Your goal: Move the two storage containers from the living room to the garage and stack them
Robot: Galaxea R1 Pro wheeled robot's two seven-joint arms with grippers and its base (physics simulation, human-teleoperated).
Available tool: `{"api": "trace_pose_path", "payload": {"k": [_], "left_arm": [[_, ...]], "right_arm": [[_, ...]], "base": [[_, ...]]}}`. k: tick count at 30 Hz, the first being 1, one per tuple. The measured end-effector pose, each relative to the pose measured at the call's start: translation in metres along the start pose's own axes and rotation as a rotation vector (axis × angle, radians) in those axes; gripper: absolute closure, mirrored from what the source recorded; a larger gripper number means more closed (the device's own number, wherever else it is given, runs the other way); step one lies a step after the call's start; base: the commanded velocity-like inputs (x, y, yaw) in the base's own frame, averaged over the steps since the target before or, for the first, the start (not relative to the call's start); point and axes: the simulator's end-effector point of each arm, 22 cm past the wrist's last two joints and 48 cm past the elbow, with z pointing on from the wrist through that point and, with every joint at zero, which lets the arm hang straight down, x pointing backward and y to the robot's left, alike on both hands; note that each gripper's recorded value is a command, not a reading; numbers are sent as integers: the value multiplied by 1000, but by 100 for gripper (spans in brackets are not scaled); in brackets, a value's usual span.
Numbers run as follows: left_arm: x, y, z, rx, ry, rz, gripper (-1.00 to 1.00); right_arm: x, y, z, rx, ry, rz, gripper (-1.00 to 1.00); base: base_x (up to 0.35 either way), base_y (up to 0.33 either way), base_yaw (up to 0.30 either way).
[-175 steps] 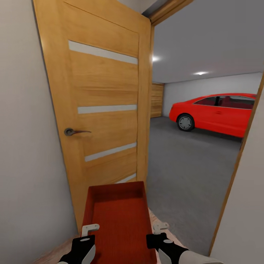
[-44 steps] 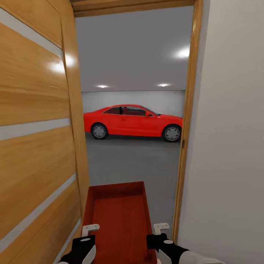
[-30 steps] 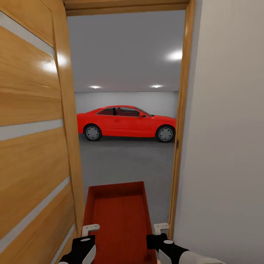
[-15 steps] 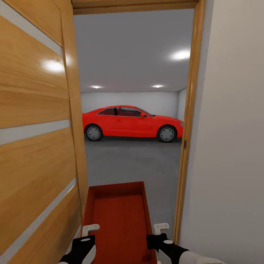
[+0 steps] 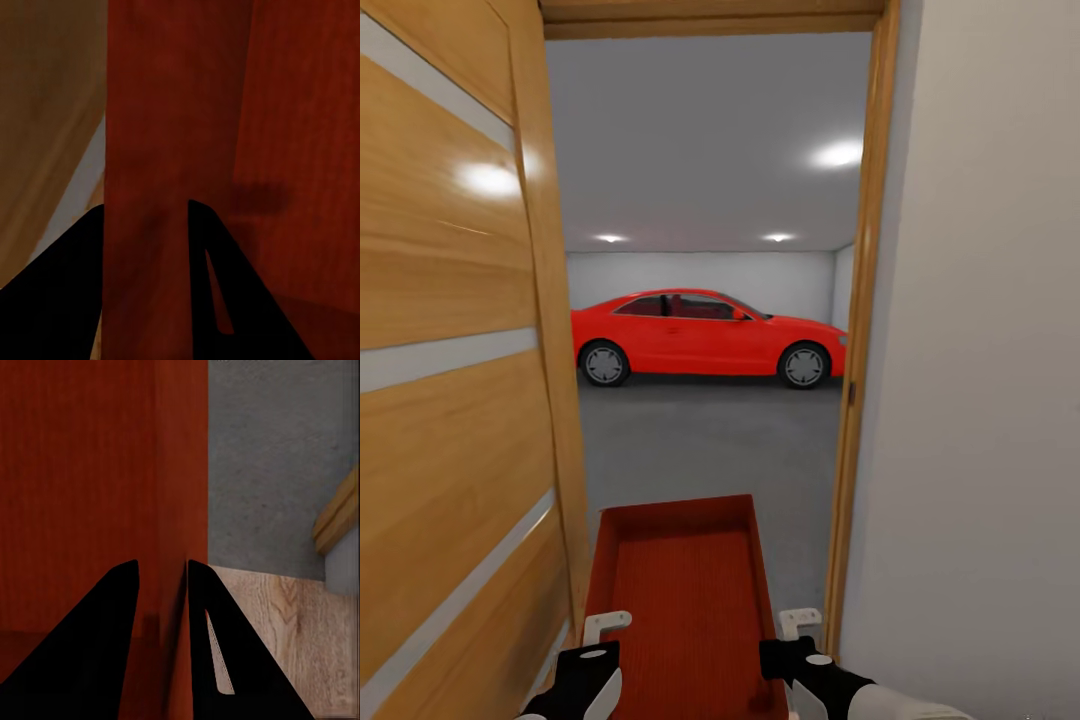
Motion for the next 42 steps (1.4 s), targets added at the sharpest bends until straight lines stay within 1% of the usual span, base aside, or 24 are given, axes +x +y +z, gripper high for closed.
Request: {"api": "trace_pose_path", "payload": {"k": [7,14,30,42], "left_arm": [[-3,0,-2,1,-6,-2,100],[-4,0,-2,1,-8,-2,100],[-4,1,-2,2,-8,-2,100],[-3,1,-2,2,-7,-2,100]], "right_arm": [[-3,0,-1,0,-6,-1,100],[-4,0,-2,0,-8,0,100],[-4,1,-2,0,-8,0,100],[-3,1,-2,0,-7,0,100]], "base": [[0,0,-243],[34,0,-50],[327,39,-1],[341,129,0]]}}
